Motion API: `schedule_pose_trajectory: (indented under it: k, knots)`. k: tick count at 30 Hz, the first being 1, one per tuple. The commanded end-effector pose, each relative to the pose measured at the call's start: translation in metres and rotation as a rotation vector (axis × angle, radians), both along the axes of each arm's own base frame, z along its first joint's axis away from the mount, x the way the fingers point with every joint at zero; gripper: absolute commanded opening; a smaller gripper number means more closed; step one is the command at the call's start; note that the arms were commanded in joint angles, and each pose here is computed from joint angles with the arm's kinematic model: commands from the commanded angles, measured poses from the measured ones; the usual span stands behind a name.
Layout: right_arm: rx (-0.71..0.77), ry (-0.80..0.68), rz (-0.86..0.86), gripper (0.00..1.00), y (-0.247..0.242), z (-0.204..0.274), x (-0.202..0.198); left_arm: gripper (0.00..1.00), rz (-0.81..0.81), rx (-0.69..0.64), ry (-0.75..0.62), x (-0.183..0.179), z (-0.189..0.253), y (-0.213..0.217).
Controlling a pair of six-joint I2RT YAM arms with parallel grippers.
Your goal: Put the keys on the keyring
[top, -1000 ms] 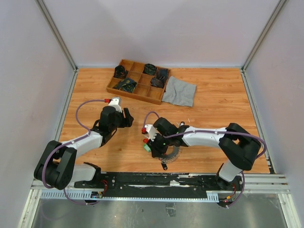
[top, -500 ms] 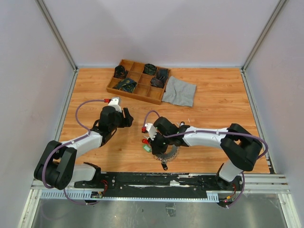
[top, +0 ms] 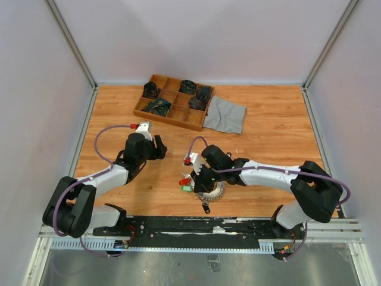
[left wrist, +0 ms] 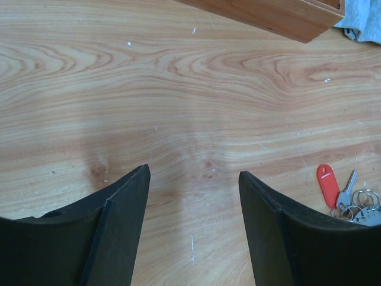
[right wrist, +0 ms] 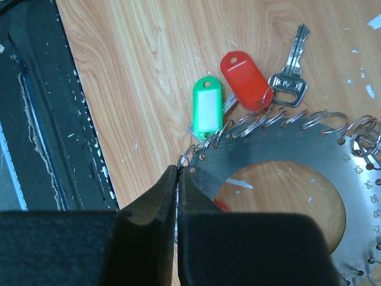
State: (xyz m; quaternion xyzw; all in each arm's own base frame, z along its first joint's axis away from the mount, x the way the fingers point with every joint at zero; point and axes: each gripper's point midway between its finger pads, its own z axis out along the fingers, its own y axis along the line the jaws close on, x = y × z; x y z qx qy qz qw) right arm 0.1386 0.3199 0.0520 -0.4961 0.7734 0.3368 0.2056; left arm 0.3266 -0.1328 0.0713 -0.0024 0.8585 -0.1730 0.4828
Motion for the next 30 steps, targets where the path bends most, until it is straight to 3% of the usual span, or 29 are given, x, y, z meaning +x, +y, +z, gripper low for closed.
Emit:
schedule_pose_trajectory:
  k: [1, 12, 17, 25, 30]
  knots:
    - [0.105, -0.066, 0.054, 0.01, 0.004, 0.020, 0.003, 0.66, 0.016, -0.014, -0.032, 0.006, 0.007, 0.002]
    - [0.430, -0.283, 0.005, 0.00, 0.001, 0.085, 0.022, 0.64, -0.043, -0.042, -0.051, 0.005, 0.014, -0.008]
    - [0.498, -0.404, 0.002, 0.01, -0.004, 0.112, 0.028, 0.63, -0.119, -0.082, -0.093, 0.002, 0.029, -0.021]
    - [0.620, -0.636, -0.010, 0.01, -0.021, 0.165, 0.028, 0.57, -0.264, -0.172, -0.317, -0.009, 0.102, -0.042]
    - [0.687, -0.753, 0.003, 0.01, -0.029, 0.196, 0.024, 0.56, -0.416, -0.241, -0.474, -0.036, 0.158, -0.062]
